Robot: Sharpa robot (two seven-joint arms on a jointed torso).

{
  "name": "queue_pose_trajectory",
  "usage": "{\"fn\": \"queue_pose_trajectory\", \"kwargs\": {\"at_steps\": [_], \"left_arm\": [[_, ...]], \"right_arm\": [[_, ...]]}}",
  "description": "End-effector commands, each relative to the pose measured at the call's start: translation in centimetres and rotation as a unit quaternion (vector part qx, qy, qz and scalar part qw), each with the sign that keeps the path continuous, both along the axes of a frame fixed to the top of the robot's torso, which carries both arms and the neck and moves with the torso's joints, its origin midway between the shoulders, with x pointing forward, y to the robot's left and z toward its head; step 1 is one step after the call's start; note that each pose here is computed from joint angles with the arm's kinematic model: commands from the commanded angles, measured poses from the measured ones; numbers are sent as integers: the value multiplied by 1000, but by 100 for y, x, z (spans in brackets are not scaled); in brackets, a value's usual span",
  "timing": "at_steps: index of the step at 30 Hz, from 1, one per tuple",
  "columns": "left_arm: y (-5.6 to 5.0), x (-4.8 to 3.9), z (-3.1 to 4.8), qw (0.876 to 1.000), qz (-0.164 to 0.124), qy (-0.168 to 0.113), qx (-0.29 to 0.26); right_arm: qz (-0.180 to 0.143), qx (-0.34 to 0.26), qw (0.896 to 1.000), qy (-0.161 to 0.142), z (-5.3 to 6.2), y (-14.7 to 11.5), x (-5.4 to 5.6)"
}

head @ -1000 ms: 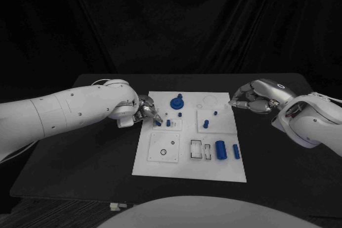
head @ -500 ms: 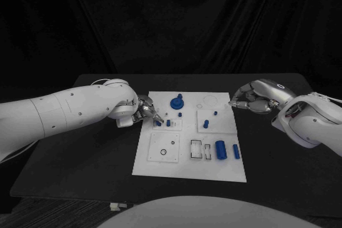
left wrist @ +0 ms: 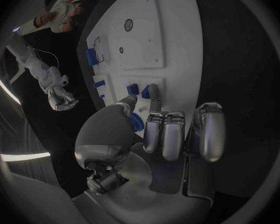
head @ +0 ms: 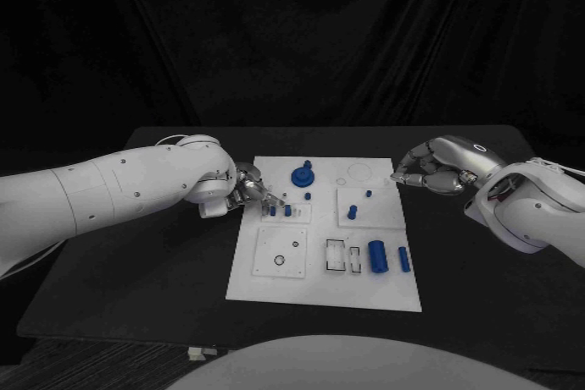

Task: Assemble the parts on the task board

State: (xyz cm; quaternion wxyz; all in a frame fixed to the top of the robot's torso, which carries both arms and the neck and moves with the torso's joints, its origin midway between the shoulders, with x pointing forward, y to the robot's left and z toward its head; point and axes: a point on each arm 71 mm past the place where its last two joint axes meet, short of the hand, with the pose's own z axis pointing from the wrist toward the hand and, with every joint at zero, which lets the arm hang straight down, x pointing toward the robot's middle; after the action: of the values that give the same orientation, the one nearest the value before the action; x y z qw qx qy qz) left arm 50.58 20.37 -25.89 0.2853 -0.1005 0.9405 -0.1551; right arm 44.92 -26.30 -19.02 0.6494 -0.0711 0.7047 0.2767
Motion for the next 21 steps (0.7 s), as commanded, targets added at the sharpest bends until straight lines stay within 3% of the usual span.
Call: {"fn": "queue_pose_trajectory", "kwargs": {"at_steps": [1,9,13,16,21], "left_arm": [[14,-42,-81,1000,0,14,15],[19,-38,-76,1000,3,9,11],[33,-33,-50,1000,10,-12,-7],[57,-24,-4,998,19,-44,-36],[109,29,191,982,21,-149,-114]], "right_arm": [[-6,-3,1000,5,-16,-6,0],[-6,-3,1000,5,-17,-5,-1],[-6,-3,1000,5,-15,-11,-3],[-8,-3,1000,4,-12,-24,-8],[-11,0,1000,-1,3,-58,-25]]}}
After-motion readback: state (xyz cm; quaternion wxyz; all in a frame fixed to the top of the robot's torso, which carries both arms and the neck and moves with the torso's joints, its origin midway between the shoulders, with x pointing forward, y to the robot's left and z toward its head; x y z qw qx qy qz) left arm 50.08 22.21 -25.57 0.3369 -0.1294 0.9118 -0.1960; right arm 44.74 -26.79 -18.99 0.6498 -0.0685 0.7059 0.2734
